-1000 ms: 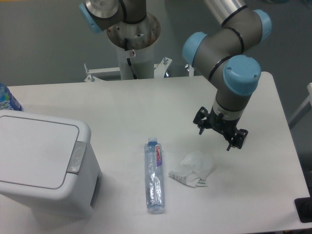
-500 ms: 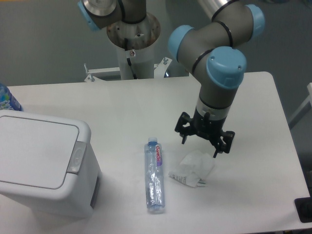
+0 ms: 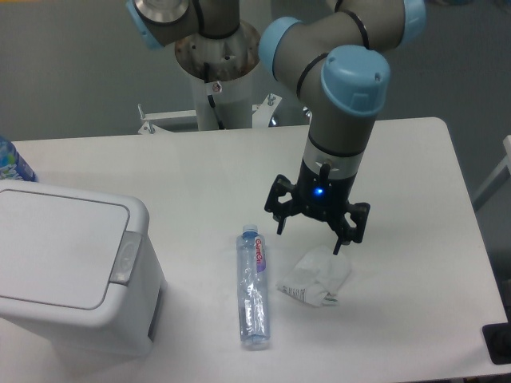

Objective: Open the trash can
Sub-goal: 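Raise the gripper and move it toward the water bottle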

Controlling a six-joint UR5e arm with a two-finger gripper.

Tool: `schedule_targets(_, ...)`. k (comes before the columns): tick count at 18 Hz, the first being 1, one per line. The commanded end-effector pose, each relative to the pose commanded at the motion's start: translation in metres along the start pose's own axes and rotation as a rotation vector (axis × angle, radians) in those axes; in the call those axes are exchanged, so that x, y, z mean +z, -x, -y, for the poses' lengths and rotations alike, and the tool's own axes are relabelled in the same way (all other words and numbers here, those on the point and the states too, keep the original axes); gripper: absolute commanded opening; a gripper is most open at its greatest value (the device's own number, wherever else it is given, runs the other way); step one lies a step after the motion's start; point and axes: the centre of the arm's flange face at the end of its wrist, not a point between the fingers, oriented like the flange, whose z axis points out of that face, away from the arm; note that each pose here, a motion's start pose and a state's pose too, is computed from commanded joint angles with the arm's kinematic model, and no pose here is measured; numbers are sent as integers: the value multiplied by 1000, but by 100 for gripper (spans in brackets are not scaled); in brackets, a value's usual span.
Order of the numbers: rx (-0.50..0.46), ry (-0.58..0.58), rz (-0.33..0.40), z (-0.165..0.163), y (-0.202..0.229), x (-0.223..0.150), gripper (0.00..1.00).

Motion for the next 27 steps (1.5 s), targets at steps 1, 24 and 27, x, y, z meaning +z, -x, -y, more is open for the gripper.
schedule_targets(1, -11, -2, 2, 0, -1, -2, 100)
schedule_targets(24, -181, -112, -13, 34, -54, -50, 100)
schedule_targets(27, -182, -125, -14, 44, -71, -58, 100)
